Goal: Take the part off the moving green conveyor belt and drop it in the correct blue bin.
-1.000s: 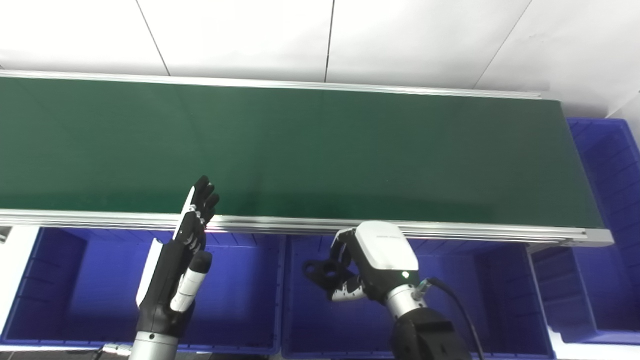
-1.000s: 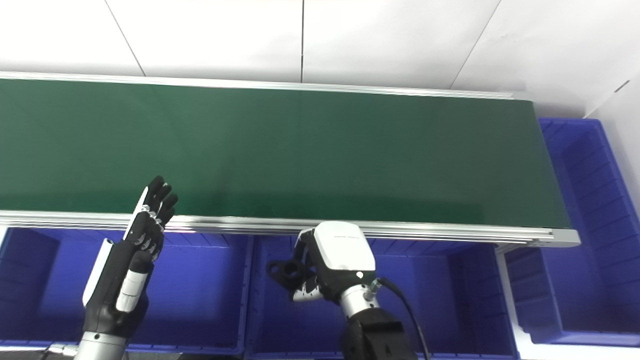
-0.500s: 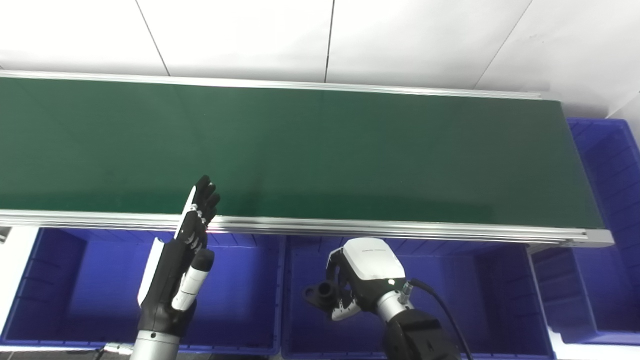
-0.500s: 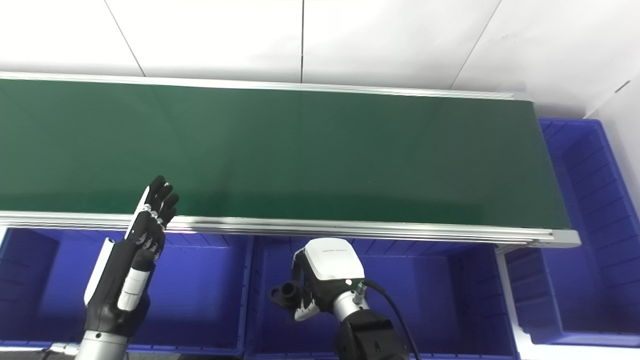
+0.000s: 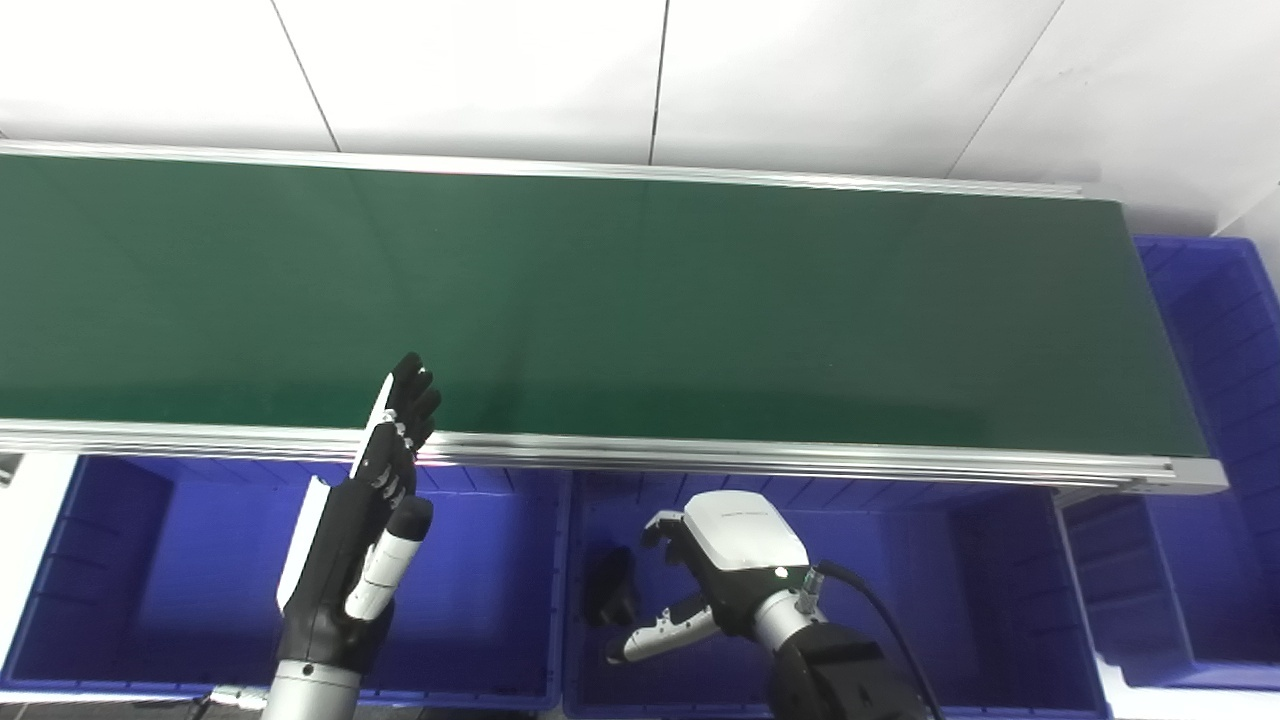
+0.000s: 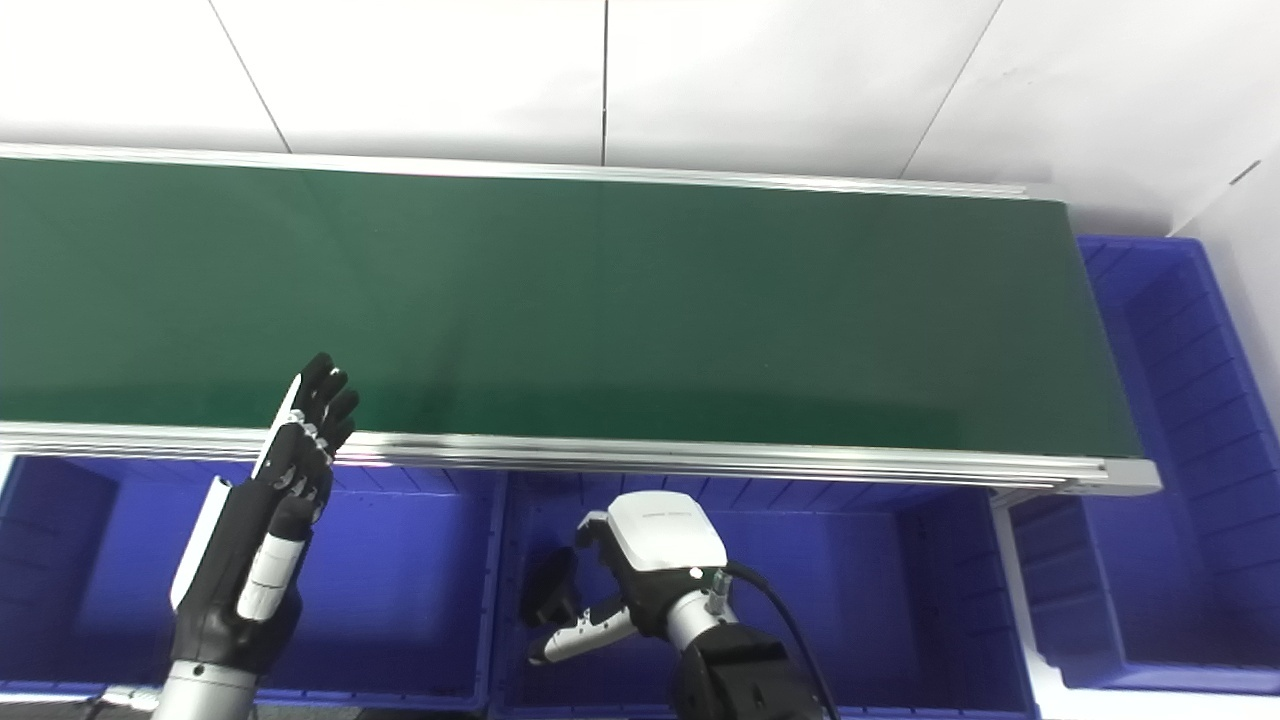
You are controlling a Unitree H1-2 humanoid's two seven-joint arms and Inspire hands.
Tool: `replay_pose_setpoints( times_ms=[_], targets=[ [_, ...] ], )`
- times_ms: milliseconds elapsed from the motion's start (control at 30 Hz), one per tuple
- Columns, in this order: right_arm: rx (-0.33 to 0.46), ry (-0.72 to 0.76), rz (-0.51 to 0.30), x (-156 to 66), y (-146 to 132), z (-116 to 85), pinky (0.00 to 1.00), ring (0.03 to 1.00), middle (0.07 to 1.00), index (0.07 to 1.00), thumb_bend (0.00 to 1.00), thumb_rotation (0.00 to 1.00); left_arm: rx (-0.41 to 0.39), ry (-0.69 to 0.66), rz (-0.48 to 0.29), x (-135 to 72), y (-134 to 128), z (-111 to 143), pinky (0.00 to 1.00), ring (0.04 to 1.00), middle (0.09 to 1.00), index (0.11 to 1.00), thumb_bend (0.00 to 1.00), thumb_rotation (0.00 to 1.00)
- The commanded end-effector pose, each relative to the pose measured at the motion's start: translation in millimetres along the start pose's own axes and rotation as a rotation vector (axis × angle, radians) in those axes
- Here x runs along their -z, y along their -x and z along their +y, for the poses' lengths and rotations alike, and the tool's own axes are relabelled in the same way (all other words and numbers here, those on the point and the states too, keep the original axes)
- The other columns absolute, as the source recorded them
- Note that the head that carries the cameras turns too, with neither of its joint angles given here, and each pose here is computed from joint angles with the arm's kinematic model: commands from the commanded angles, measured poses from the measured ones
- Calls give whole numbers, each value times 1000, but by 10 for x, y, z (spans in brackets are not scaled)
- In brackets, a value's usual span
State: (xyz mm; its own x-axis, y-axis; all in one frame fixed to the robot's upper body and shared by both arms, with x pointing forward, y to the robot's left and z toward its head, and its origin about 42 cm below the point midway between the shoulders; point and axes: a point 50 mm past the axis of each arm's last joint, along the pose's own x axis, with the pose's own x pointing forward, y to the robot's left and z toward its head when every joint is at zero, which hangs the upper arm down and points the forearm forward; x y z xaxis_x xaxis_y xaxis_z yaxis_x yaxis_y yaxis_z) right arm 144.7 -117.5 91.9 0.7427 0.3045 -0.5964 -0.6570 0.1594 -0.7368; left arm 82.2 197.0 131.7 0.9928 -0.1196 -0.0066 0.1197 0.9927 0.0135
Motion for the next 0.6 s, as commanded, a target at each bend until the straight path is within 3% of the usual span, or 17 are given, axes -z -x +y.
replay_pose_setpoints(
  times_ms=[0,133,333,433,567],
  targets=[
    [32,-83,-15,-51,133,-187,497,628,740,765,1000,680,5,8,-47,-113,7,-40,1000,987,1000,1000,731,883],
    [82,-223,-52,9,404,-387,475,659,749,773,1000,727,7,2,-46,-115,21,-66,1000,984,1000,1000,742,879],
    [200,-422,-122,86,880,-583,485,611,708,770,952,818,10,-23,-49,-100,46,-54,985,978,1000,1000,755,889],
    [258,-673,-219,96,1116,-511,485,600,696,768,875,854,9,-30,-46,-84,56,-29,980,975,1000,1000,761,888],
    [448,-938,-323,103,1113,-231,530,618,720,786,791,884,11,-41,-39,-56,56,10,979,976,1000,1000,773,894]
  ],
)
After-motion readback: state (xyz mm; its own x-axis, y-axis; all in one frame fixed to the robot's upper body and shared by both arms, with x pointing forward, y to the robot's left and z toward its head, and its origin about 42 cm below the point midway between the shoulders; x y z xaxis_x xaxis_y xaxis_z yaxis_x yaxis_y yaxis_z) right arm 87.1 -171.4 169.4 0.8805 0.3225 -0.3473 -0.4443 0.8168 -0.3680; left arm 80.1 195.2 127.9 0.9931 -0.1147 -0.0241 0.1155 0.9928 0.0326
